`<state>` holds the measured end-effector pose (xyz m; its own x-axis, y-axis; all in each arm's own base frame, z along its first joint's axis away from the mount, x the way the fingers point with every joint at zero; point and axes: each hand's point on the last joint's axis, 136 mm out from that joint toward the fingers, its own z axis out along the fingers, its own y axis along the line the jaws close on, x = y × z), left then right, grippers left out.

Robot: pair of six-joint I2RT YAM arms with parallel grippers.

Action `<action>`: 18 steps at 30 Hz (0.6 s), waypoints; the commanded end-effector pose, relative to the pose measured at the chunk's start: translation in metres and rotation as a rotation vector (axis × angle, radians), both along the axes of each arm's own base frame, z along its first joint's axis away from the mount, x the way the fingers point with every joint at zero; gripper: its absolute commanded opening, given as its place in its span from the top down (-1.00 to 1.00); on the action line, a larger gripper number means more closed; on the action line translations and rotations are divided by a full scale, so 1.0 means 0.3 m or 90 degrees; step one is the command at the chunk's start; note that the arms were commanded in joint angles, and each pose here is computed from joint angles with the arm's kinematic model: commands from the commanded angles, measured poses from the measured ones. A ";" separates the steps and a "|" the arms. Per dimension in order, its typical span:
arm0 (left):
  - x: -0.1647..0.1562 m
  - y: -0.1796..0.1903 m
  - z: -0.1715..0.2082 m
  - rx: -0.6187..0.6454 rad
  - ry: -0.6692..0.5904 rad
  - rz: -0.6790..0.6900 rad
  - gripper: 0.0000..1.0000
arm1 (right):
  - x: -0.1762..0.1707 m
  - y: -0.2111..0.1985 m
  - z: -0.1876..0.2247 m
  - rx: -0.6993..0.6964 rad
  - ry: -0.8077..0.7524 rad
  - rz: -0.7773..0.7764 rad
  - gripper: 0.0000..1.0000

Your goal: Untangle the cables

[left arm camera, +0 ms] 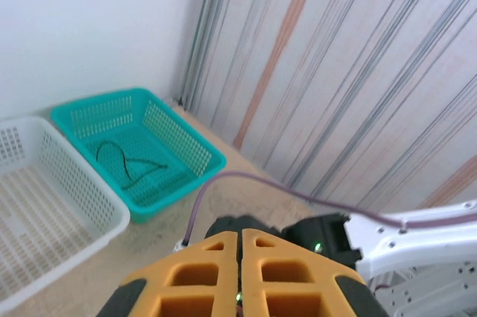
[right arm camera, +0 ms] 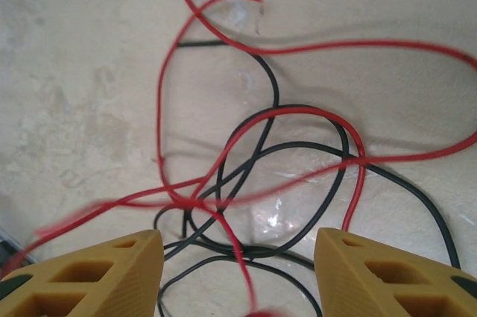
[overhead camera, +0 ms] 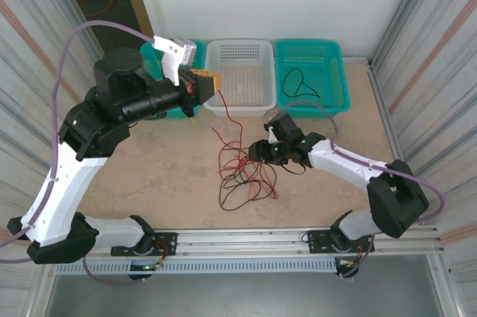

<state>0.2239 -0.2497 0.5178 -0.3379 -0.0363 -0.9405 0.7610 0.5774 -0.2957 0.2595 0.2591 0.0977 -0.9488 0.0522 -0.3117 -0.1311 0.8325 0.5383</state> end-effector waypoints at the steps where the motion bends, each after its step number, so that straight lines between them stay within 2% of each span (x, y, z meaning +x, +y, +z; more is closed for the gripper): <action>1: -0.010 0.051 0.140 -0.060 -0.064 0.021 1.00 | -0.010 0.012 -0.059 -0.002 0.029 -0.006 -0.08; 7: 0.009 0.089 0.240 -0.093 -0.097 0.048 1.00 | -0.014 -0.027 -0.093 -0.033 0.033 -0.025 0.02; 18: 0.033 0.099 0.372 -0.130 -0.145 0.058 1.00 | 0.012 -0.119 0.123 -0.050 -0.090 -0.049 -0.06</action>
<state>0.2371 -0.2243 0.6048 -0.1576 -0.2004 -0.9669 0.7574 0.6038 -0.2486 0.2601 0.2379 0.1203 -0.9124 0.1032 -0.3960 -0.1235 0.8530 0.5070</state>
